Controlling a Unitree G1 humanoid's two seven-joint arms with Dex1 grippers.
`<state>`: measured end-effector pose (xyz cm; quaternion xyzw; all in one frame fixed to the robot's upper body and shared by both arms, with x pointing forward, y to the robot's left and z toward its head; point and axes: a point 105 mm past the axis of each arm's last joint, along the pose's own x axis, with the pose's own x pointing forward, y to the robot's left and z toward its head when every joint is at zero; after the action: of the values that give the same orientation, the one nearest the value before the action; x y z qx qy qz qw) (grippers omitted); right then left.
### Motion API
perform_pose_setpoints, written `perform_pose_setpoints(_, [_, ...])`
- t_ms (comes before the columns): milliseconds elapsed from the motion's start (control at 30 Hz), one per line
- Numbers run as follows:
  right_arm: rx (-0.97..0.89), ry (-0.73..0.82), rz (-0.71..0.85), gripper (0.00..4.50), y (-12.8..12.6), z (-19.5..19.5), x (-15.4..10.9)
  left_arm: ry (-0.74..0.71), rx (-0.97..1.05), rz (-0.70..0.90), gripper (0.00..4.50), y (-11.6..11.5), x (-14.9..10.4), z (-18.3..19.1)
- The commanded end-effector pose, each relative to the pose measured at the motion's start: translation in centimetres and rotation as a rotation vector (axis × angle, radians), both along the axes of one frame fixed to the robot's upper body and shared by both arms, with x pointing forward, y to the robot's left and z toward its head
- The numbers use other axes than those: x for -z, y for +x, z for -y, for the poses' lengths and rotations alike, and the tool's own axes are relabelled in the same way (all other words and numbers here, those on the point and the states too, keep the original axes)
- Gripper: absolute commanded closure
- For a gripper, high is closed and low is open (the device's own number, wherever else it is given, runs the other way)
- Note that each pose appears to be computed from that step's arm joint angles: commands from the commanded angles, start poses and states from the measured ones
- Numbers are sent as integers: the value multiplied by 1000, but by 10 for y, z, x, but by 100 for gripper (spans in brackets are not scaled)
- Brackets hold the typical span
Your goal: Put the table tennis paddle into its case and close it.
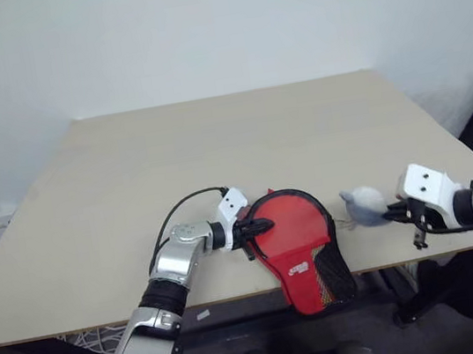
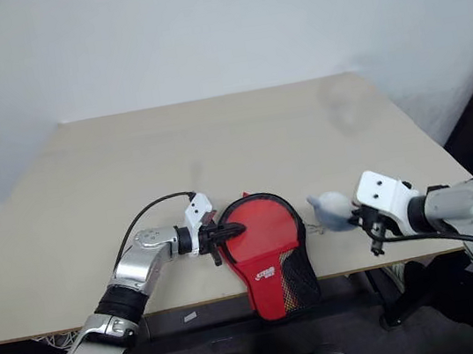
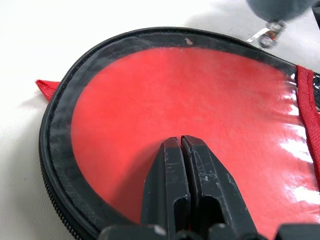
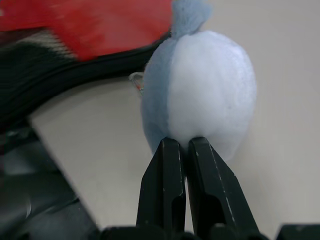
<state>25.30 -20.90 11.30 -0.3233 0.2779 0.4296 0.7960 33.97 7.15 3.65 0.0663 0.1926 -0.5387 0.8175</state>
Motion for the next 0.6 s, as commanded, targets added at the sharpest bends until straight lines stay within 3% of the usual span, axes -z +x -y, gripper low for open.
perform_pose_setpoints(33, [-93, -16, 0, 446, -13, -3, -13, 83, -8, -67, 450, -5, 24, -8])
perform_pose_setpoints(600, [-349, -49, -168, 446, -60, -9, -9, 91, 59, -49, 450, -5, 25, 11])
